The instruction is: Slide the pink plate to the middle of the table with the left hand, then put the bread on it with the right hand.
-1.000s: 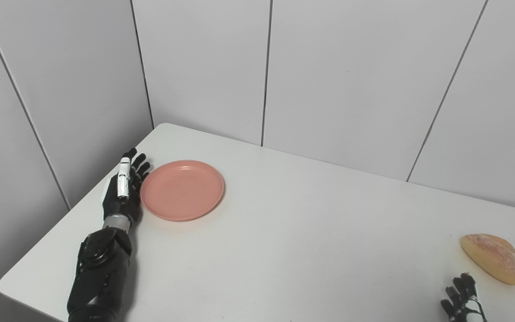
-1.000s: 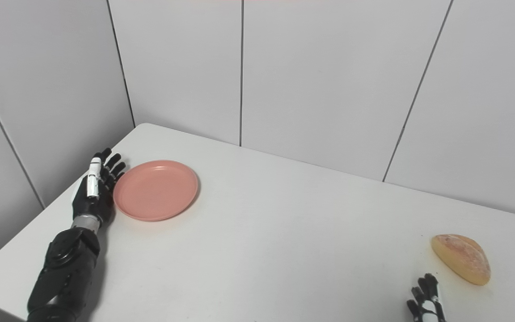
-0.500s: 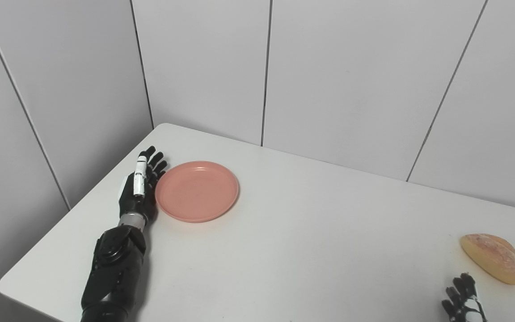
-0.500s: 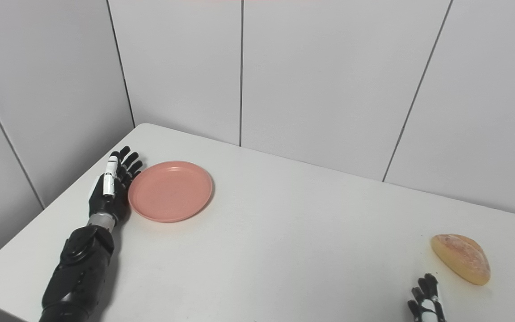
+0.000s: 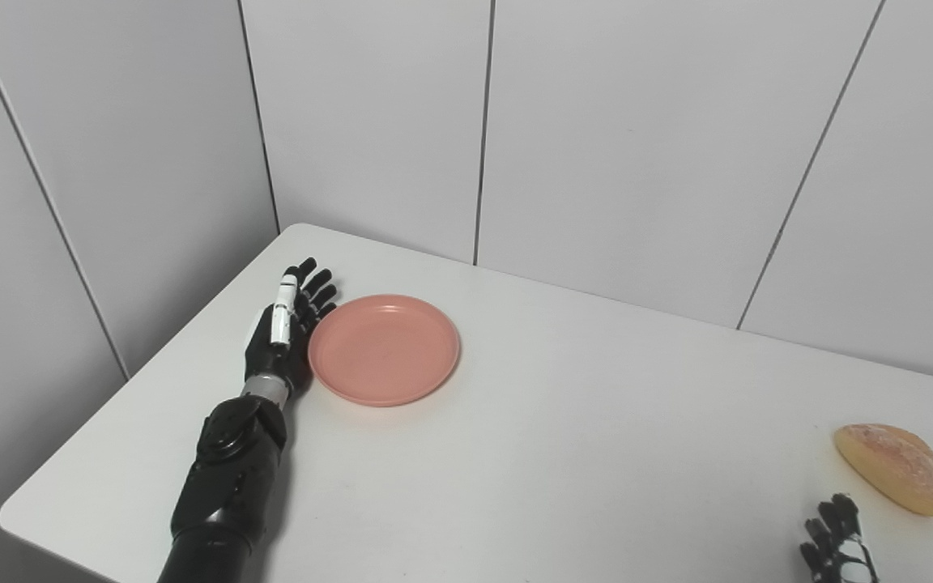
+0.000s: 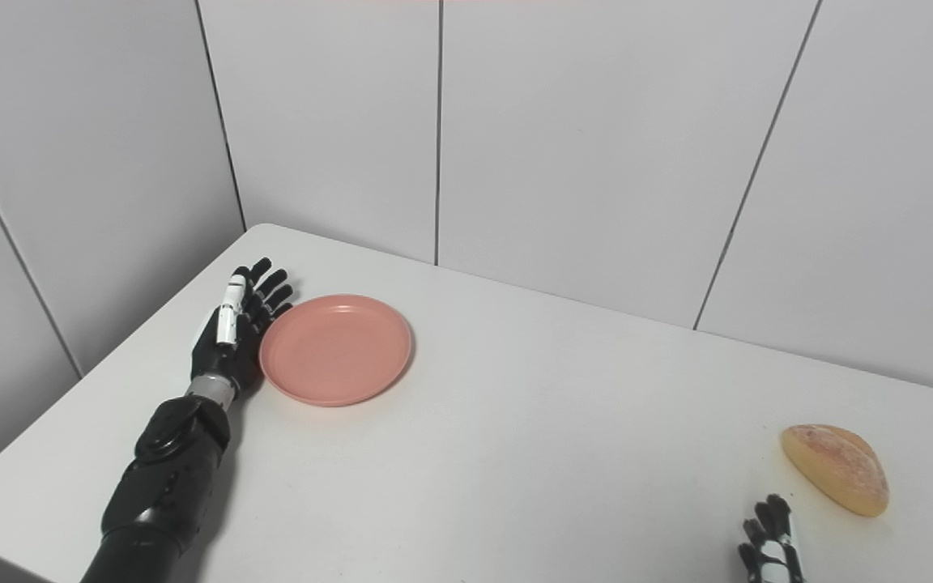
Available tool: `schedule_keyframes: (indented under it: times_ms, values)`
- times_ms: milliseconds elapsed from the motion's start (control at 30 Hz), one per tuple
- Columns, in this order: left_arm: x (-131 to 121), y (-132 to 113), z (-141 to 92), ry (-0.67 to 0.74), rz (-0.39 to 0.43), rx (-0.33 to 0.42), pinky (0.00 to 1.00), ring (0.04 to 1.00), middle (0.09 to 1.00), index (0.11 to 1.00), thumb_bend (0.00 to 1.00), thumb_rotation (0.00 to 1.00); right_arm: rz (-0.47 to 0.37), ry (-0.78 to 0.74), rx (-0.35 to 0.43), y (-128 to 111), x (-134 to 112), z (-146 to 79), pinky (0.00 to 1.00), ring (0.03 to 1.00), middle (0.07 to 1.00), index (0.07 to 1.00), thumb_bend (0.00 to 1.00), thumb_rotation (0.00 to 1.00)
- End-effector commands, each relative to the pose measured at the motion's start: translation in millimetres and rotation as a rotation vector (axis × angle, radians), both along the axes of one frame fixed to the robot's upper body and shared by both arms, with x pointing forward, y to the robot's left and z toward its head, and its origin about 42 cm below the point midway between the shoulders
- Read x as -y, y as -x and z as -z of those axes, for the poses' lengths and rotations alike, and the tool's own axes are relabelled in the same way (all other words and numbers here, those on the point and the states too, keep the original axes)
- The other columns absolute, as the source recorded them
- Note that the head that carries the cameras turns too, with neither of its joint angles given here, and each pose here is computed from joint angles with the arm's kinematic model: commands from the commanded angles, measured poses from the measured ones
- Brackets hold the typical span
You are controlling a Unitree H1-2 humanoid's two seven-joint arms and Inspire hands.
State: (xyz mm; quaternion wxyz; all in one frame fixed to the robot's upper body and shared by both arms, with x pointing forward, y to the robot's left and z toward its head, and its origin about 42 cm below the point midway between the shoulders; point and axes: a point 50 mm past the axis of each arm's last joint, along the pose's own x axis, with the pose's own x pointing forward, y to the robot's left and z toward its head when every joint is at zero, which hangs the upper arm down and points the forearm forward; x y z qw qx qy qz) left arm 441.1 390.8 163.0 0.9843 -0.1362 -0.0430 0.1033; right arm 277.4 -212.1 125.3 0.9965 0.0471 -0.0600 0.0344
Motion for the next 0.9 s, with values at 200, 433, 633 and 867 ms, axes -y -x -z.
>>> schedule_keyframes:
  times_ms: [200, 433, 633, 867]
  values:
    - [31.1, -6.7, 21.2, 0.059, 0.099, -0.054, 0.93, 0.913, 0.916, 0.9, 0.38, 1.0, -0.005, 0.004, 0.045, -7.6, -5.0, -7.4, 1.0, 1.0, 1.0, 1.0, 0.21, 1.0]
    - [45.4, -4.6, 21.0, 0.051, 0.156, -0.062, 0.92, 0.92, 0.928, 0.922, 0.36, 1.0, -0.012, -0.004, 0.048, -9.8, -8.5, -4.6, 1.0, 1.0, 1.0, 1.0, 0.24, 1.0]
    - [63.0, -3.3, 23.3, 0.084, 0.194, -0.078, 0.92, 0.915, 0.92, 0.914, 0.36, 1.0, -0.015, -0.002, 0.046, -10.8, -11.1, -3.2, 1.0, 1.0, 1.0, 1.0, 0.28, 1.0]
    - [82.3, 1.5, 26.4, 0.112, 0.239, -0.081, 0.94, 0.918, 0.926, 0.914, 0.37, 1.0, -0.004, 0.008, 0.057, -11.3, -14.0, -3.2, 1.0, 0.992, 1.0, 1.0, 0.26, 1.0]
